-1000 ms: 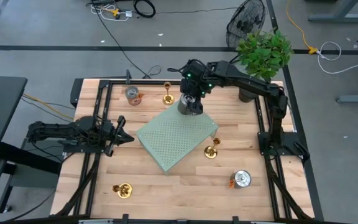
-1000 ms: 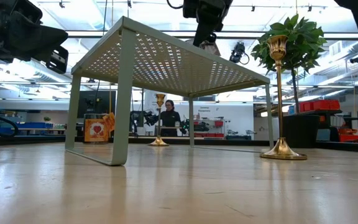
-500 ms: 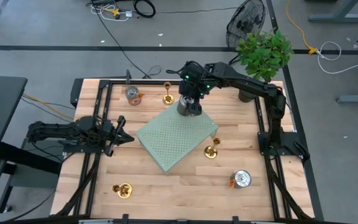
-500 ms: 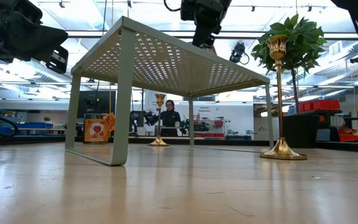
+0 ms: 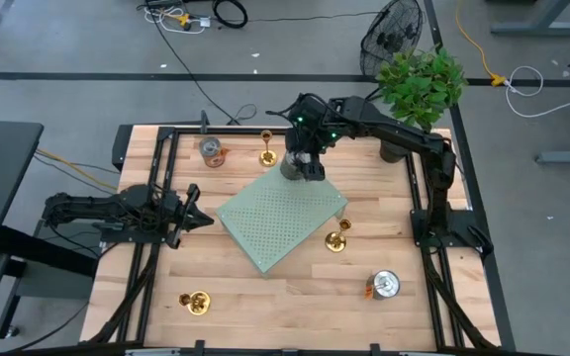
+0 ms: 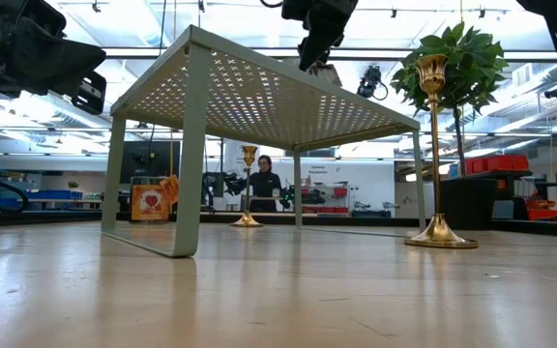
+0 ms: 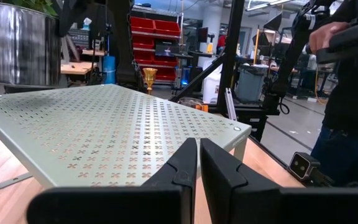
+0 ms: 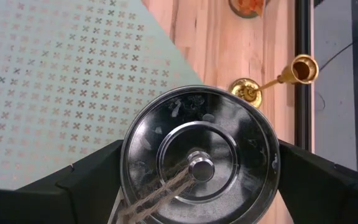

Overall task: Pick & Place candle stick holders
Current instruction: Put the top right silver scented candle on the shelf

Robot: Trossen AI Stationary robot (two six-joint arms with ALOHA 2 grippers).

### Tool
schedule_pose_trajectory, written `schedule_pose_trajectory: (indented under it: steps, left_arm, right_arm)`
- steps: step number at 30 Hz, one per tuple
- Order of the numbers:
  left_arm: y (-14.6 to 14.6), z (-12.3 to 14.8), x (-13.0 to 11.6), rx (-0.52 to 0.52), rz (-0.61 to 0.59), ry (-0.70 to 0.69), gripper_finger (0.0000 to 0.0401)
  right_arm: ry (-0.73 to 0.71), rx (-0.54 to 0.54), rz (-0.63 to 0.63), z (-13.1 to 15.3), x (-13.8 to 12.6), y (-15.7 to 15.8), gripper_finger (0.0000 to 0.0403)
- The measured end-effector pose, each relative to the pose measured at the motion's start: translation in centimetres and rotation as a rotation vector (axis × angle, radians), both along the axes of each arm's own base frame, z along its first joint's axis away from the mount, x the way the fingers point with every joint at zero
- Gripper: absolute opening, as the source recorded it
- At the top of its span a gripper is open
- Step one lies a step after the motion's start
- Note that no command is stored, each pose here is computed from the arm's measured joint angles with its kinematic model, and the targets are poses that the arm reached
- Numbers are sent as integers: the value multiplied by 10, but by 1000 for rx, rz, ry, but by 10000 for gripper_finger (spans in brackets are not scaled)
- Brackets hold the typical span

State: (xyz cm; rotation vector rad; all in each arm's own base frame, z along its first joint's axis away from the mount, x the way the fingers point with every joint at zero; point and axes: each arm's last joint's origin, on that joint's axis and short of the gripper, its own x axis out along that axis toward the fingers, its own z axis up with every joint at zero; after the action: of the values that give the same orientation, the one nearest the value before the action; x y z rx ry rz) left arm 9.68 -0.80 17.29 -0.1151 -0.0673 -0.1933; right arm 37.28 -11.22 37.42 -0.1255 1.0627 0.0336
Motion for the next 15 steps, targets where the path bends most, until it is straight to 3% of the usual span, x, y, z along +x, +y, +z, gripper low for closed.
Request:
schedule_pose_trajectory:
  steps: [15]
  left_arm:
    - [0, 0, 0, 0, 0, 0, 26]
  right_arm:
    - [50, 4, -42, 1, -4, 4, 368]
